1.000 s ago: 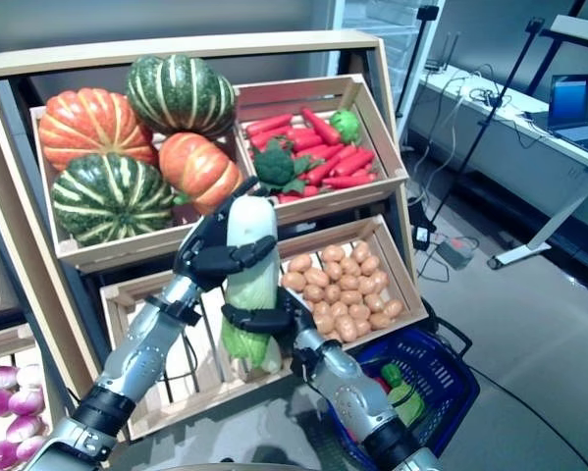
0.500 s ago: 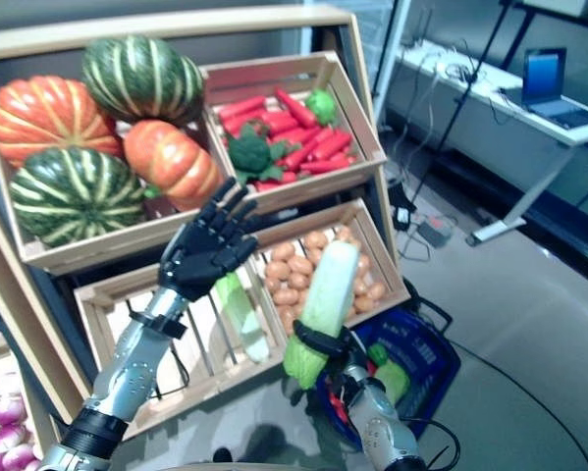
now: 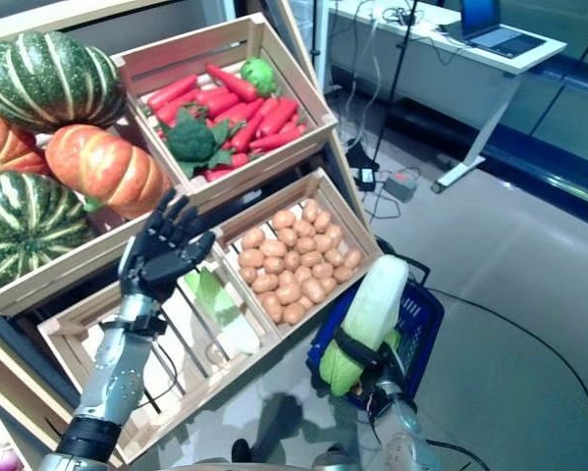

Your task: Put vegetables into the basket

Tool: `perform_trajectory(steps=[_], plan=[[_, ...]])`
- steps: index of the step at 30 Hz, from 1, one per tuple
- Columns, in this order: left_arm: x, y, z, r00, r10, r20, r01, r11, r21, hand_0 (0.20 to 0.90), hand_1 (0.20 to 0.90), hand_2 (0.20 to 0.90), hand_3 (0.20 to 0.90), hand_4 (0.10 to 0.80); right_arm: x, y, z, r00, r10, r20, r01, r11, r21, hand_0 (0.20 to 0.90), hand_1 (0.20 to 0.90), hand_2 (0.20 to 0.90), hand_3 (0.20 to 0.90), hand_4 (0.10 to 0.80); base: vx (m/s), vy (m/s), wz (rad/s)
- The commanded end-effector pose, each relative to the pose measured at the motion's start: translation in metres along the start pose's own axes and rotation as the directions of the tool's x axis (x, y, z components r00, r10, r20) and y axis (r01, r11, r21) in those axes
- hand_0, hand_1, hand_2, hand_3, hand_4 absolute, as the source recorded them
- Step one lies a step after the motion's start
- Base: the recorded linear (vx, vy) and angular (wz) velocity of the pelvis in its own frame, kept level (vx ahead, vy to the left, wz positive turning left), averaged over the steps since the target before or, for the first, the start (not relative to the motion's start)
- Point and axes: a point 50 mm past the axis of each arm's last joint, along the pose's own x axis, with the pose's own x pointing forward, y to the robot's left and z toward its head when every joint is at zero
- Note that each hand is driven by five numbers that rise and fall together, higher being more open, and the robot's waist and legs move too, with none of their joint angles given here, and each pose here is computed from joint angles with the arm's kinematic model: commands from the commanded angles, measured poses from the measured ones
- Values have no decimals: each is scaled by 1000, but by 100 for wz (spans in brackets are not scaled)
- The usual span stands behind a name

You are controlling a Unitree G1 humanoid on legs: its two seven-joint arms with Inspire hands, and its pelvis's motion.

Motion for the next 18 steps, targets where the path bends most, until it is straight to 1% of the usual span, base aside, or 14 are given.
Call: perform_trajectory(steps=[1, 3, 5, 7, 9, 12, 13, 15, 16, 18], plan=[[17, 2, 42, 976, -64, 207, 32, 988, 153, 900, 900, 900, 900, 800, 16, 6, 61, 969, 2, 247, 1, 1000, -11, 300, 300, 300, 300, 400, -15, -71, -71], [20, 5, 43, 978, -38, 204, -2, 982, 190, 900, 900, 900, 900, 800, 22, -1, 63, 971, -49, 233, 55, 998, -19, 300, 300, 300, 300, 400, -18, -93, -16], [24, 1, 43, 979, -31, 203, -24, 964, 264, 900, 900, 900, 900, 800, 27, -7, 70, 969, -94, 227, 101, 995, -22, 300, 300, 300, 300, 400, -5, -108, 3], [29, -5, 45, 973, -44, 228, -59, 904, 424, 900, 900, 900, 900, 800, 33, -15, 85, 961, -138, 241, 149, 989, -26, 300, 300, 300, 300, 400, -42, -85, 13], [37, -8, 50, 966, -73, 249, -98, 785, 611, 900, 900, 900, 900, 800, 40, -17, 103, 954, -160, 255, 175, 984, -37, 300, 300, 300, 300, 400, -119, -67, 13], [53, -10, 67, 945, -64, 320, -190, 689, 699, 900, 900, 900, 900, 800, 48, -13, 136, 937, -180, 300, 197, 980, -25, 300, 300, 300, 300, 400, -227, -34, 16], [56, -9, 70, 939, -80, 334, -219, 610, 761, 900, 900, 900, 900, 800, 50, -13, 144, 930, -193, 311, 210, 977, -23, 300, 300, 300, 300, 400, -210, -18, 9], [62, -7, 73, 936, -93, 339, -247, 513, 822, 900, 900, 900, 900, 800, 54, -11, 156, 928, -199, 316, 220, 975, -29, 300, 300, 300, 300, 400, -189, -17, 8], [65, -5, 77, 940, -84, 332, -248, 502, 828, 900, 900, 900, 900, 800, 54, -12, 162, 925, -202, 323, 225, 974, -35, 300, 300, 300, 300, 400, -159, -8, 8], [70, -1, 79, 944, -48, 326, -255, 521, 814, 900, 900, 900, 900, 800, 54, -16, 173, 922, -212, 326, 244, 968, -61, 300, 300, 300, 300, 400, -120, -1, 16]])
